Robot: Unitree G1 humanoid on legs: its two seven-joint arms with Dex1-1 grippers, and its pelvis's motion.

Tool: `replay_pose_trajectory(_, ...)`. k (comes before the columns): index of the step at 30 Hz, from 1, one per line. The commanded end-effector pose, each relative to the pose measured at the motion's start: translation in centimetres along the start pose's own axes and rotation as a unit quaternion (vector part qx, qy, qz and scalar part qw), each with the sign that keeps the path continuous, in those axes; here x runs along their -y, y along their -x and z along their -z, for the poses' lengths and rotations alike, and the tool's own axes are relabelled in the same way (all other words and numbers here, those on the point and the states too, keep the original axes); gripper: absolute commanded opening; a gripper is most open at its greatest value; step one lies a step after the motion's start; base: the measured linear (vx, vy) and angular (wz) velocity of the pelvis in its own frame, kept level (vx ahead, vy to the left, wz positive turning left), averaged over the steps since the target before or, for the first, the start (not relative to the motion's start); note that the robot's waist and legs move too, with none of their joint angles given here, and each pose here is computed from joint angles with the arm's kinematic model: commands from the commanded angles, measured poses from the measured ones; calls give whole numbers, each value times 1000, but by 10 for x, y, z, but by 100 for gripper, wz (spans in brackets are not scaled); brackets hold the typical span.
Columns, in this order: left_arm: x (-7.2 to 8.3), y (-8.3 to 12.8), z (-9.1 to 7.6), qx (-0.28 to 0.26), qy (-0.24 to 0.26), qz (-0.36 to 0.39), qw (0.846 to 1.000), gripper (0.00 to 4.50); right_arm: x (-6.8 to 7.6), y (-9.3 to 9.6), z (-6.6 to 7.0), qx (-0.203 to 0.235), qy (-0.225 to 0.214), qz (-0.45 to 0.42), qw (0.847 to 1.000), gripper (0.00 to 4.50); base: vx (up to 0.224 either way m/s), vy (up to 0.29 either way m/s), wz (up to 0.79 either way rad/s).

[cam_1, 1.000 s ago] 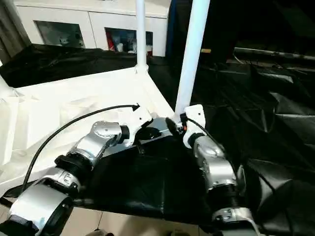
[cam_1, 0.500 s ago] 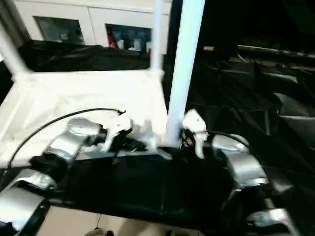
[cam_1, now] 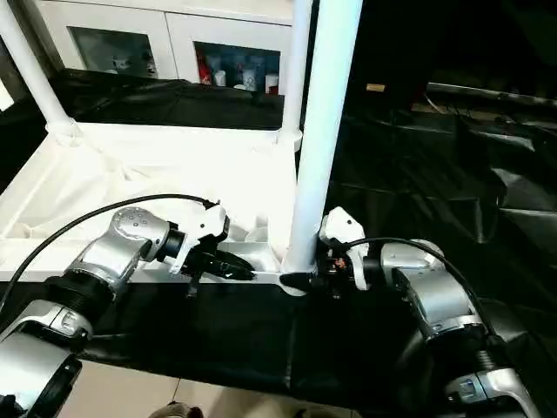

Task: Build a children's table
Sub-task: Rotate leg to tighten

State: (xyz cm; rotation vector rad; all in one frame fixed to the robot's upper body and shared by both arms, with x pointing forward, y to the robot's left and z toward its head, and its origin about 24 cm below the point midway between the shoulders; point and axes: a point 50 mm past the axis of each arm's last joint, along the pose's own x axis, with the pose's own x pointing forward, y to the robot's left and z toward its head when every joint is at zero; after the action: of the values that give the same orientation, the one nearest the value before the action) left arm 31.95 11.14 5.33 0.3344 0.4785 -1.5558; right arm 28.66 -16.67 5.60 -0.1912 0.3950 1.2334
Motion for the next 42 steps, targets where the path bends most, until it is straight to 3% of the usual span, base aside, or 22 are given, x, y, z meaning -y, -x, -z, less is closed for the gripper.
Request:
replay_pose_trajectory(1,2,-2,-5,2,-9,14,1000,0,-2,0,-5,16,-1,-9,1000,295,0,0,0)
replay_pose_trajectory(5,2,-2,-3,1,-8,12,1000,0,-2,0,-4,31,-13,-1,999,273,0,0,0)
replay_pose_trajectory(9,-6,-8,-5,8,-2,-45,999,0,6,-6,2,42,-26,69,996,269,0,0,0)
replay_pose_trajectory(12,-17,-19,-10,17,15,-128,992,0,18,-16,12,41,-63,177,981,267,0,0,0)
replay_pose_trajectory(14,-23,-34,-17,33,37,-179,983,0,25,-27,17,53,-106,273,955,267,0,0,0)
replay_pose_trajectory(18,-25,-55,-28,49,52,-216,974,0,26,-41,20,50,-144,341,927,267,0,0,0)
replay_pose_trajectory(20,-21,-67,-32,51,49,-213,974,0,21,-53,18,53,-150,348,924,267,0,0,0)
replay_pose_trajectory(25,-17,-80,-38,54,37,-200,978,0,7,-76,8,70,-128,316,937,267,0,0,0)
replay_pose_trajectory(27,-18,-77,-38,54,31,-199,978,0,7,-75,6,81,-127,307,940,323,0,0,0)
replay_pose_trajectory(32,-17,-64,-32,50,14,-169,984,0,14,-59,1,91,-117,276,950,366,0,0,0)
replay_pose_trajectory(38,-8,-43,-18,35,-11,-85,996,0,11,-34,-2,50,-13,165,985,366,0,0,0)
replay_pose_trajectory(42,-3,-31,-11,25,-18,-30,999,0,8,-19,-3,43,1,106,993,366,0,0,0)
